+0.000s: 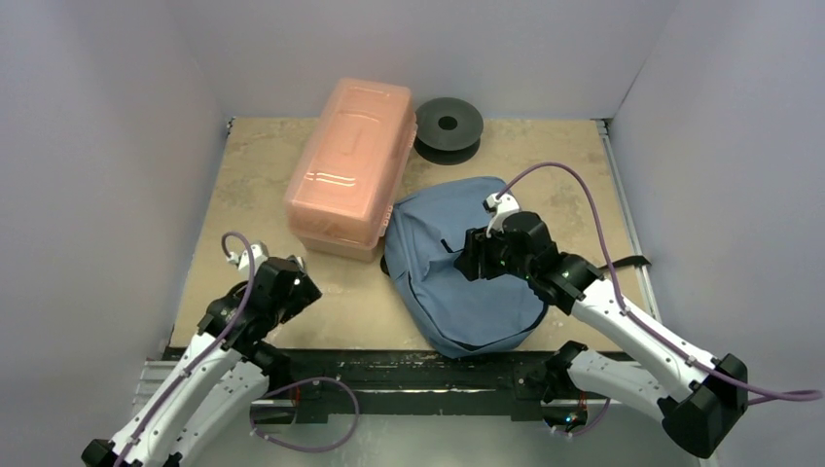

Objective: Pack the student bag
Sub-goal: Place the stationery in the student bag, then pick up the stationery from the center of the board.

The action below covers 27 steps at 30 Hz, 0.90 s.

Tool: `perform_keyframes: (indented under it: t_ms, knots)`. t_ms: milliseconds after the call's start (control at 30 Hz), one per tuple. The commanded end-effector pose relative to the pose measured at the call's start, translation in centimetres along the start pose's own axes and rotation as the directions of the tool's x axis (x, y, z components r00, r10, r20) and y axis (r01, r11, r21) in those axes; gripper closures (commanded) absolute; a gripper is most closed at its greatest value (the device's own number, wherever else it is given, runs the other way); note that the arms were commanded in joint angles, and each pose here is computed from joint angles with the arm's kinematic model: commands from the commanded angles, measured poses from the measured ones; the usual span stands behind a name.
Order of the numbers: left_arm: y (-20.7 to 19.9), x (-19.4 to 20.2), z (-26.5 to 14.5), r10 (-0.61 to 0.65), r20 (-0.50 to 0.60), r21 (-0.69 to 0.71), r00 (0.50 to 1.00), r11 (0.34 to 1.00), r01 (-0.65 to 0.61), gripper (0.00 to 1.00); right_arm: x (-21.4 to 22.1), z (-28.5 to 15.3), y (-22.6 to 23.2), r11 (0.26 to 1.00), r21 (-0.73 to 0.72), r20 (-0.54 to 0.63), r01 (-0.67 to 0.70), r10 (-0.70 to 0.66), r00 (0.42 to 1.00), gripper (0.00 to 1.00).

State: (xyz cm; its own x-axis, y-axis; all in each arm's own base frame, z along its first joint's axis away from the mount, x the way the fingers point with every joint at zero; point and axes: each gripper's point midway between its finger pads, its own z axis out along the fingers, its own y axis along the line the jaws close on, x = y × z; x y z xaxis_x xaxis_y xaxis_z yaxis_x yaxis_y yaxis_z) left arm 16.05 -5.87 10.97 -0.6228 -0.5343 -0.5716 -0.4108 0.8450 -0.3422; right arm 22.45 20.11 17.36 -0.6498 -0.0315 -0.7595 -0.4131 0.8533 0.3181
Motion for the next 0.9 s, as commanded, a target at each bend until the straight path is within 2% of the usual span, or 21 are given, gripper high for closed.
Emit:
perform_keyframes:
  t_ms: [0,100,233,500,600,667,733,867]
  knots:
    - [4.0,-1.5,1.8,-0.194,0.107,-0.243,0.975,0.946,0.215,0.1,-1.9,-0.8,2.4,0.991,-0.121,0.051,0.063,-0.057,0.997,0.42]
    - [4.2,-2.5,4.0,-0.244,0.054,-0.285,0.968,0.926,0.249,0.1,-1.7,-1.4,2.8,0.986,-0.153,0.062,0.072,-0.064,0.996,0.42]
    - [6.4,-3.5,5.7,-0.255,0.054,-0.388,0.965,0.886,0.256,0.1,-1.6,-2.0,3.2,0.979,-0.183,0.075,0.086,-0.074,0.994,0.43]
    - [8.1,-2.5,7.2,-0.283,-0.022,-0.483,0.959,0.843,0.238,0.21,-2.1,-3.0,4.2,0.964,-0.239,0.118,0.114,-0.088,0.989,0.44]
    - [7.3,-1.8,8.0,-0.283,-0.099,-0.473,0.954,0.857,0.206,0.28,-2.1,-3.1,4.5,0.959,-0.254,0.121,0.123,-0.094,0.988,0.46]
    - [7.6,-1.2,8.0,-0.299,-0.144,-0.521,0.943,0.833,0.184,0.31,-2.1,-3.1,4.5,0.959,-0.256,0.122,0.124,-0.095,0.988,0.47]
    - [8.1,-0.9,8.1,-0.309,-0.147,-0.557,0.94,0.811,0.179,0.37,-2.2,-3.1,4.5,0.958,-0.257,0.125,0.126,-0.096,0.987,0.47]
    - [6.8,-0.6,9.1,-0.343,-0.131,-0.467,0.93,0.849,0.247,0.47,-2.0,-2.9,4.5,0.959,-0.254,0.118,0.124,-0.097,0.988,0.47]
